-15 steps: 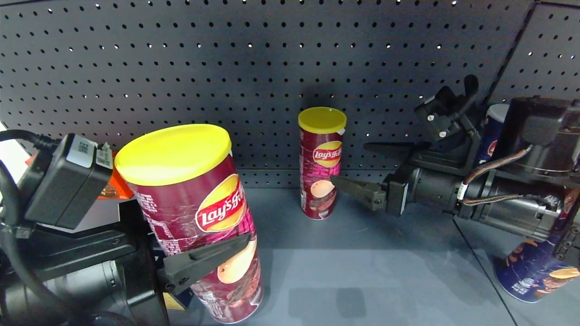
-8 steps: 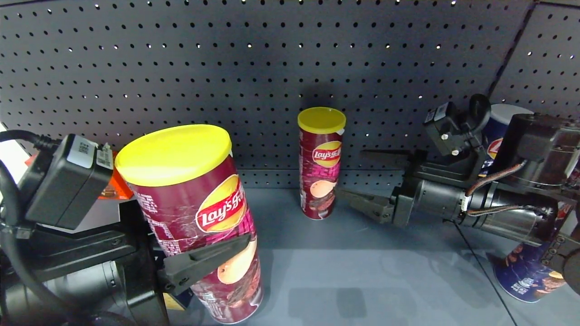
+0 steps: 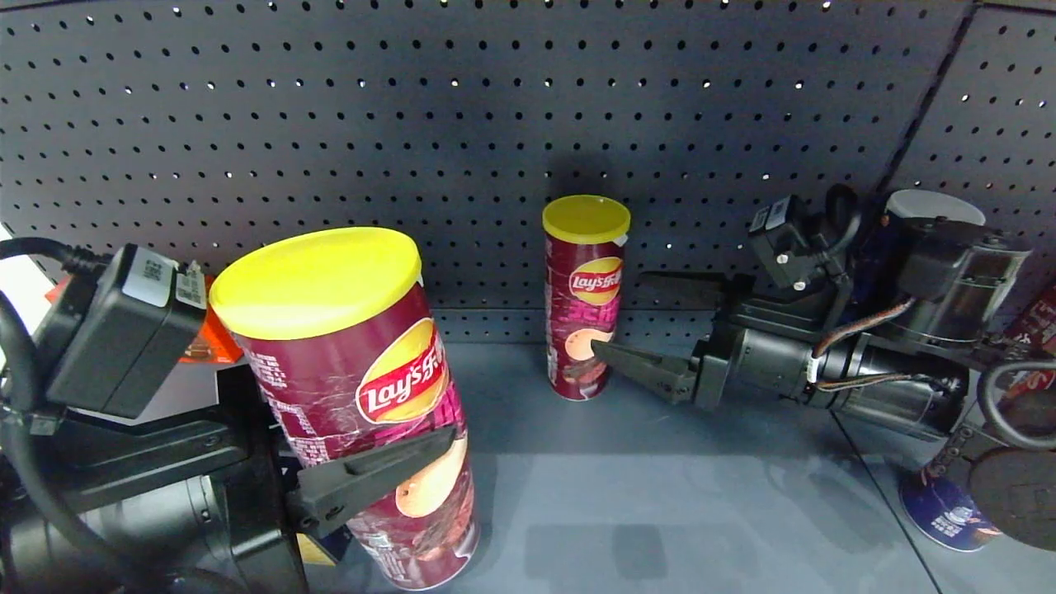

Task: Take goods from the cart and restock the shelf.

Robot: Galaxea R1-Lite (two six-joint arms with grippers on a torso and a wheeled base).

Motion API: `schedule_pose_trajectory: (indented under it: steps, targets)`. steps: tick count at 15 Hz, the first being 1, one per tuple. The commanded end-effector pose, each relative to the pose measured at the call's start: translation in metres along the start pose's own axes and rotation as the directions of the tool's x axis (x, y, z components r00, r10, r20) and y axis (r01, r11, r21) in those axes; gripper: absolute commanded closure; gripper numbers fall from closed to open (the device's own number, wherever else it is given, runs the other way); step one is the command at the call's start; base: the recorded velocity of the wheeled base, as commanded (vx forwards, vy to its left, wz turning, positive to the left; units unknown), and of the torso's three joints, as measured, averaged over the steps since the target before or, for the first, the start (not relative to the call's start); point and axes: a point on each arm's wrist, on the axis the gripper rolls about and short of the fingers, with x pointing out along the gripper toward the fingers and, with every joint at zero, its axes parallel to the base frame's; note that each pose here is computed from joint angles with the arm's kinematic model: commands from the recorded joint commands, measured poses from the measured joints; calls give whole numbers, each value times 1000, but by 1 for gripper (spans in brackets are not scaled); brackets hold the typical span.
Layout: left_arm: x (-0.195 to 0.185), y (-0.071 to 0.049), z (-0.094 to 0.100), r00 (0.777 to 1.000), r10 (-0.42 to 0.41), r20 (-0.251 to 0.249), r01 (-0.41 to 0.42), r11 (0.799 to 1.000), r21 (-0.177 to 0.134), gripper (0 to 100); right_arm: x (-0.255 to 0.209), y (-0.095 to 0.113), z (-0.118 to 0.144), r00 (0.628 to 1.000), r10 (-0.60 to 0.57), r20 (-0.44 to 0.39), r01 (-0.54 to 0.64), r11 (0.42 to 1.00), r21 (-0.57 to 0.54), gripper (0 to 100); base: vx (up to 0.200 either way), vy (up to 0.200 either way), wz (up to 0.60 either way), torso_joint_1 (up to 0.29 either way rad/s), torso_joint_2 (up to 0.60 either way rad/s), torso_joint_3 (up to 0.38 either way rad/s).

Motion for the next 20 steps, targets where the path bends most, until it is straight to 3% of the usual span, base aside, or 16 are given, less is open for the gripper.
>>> schedule_pose_trajectory:
  steps: [1, 20]
  targets:
    - [0, 0, 0, 1000, 0, -1, 0, 1000, 0, 100, 9, -3, -9, 1000, 1, -19, -1, 1000, 9, 0, 0, 0, 0, 0, 0, 0]
    - [0, 0, 0, 1000, 1, 0, -1, 1000, -2, 100, 39, -27, -54, 993, 103, -61, -100, 994, 48, 0, 0, 0, 0, 0, 0, 0]
